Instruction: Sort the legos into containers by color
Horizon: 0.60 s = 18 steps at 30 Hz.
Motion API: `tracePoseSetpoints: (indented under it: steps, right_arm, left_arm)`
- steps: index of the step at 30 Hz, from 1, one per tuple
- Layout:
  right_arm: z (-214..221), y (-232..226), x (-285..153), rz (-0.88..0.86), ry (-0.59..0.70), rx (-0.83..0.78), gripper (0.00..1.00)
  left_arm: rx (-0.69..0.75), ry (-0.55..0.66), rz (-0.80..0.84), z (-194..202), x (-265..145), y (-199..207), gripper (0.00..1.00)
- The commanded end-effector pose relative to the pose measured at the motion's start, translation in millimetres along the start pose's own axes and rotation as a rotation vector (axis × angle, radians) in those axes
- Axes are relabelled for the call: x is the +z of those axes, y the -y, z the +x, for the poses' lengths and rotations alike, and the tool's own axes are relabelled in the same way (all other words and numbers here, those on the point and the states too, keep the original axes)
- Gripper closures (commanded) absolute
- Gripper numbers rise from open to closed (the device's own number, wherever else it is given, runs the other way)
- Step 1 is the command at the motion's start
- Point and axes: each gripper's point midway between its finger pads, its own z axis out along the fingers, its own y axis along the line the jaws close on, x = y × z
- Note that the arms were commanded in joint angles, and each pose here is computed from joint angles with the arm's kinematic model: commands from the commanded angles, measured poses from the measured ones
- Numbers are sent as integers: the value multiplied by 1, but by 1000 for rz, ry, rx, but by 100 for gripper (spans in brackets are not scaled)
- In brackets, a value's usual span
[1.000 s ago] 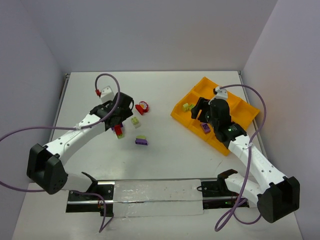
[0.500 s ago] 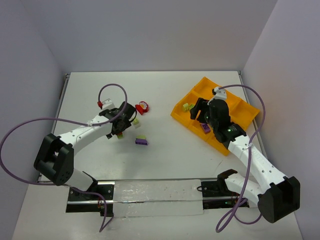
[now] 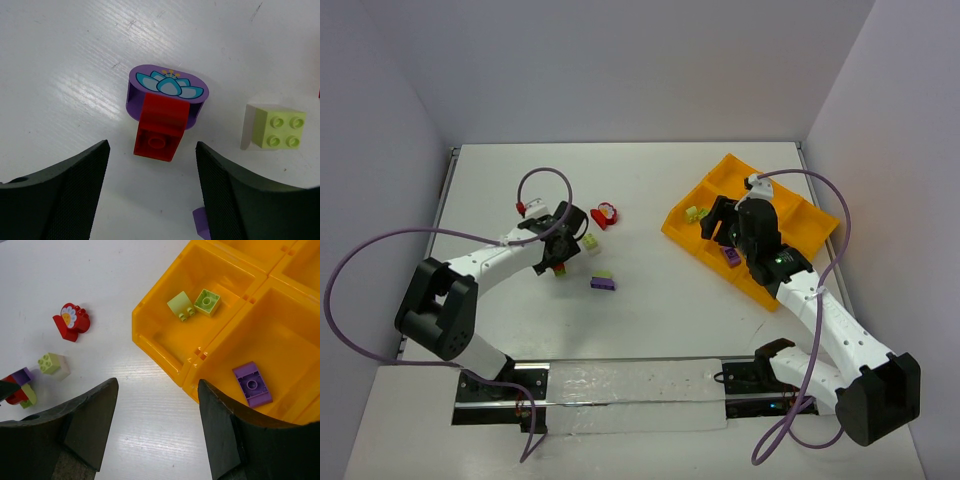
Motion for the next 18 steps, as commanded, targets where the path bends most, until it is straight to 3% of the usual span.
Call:
tracePoseSetpoints:
  steps: [1,18]
  right_arm:
    - [-10,-4,-3,-10,35,4,28]
    - [-13,-3,-5,1,44,5,28]
  left_arm:
    - [-7,26,66,-9,0,13,26]
    - [13,-8,76,-3,19,17,40]
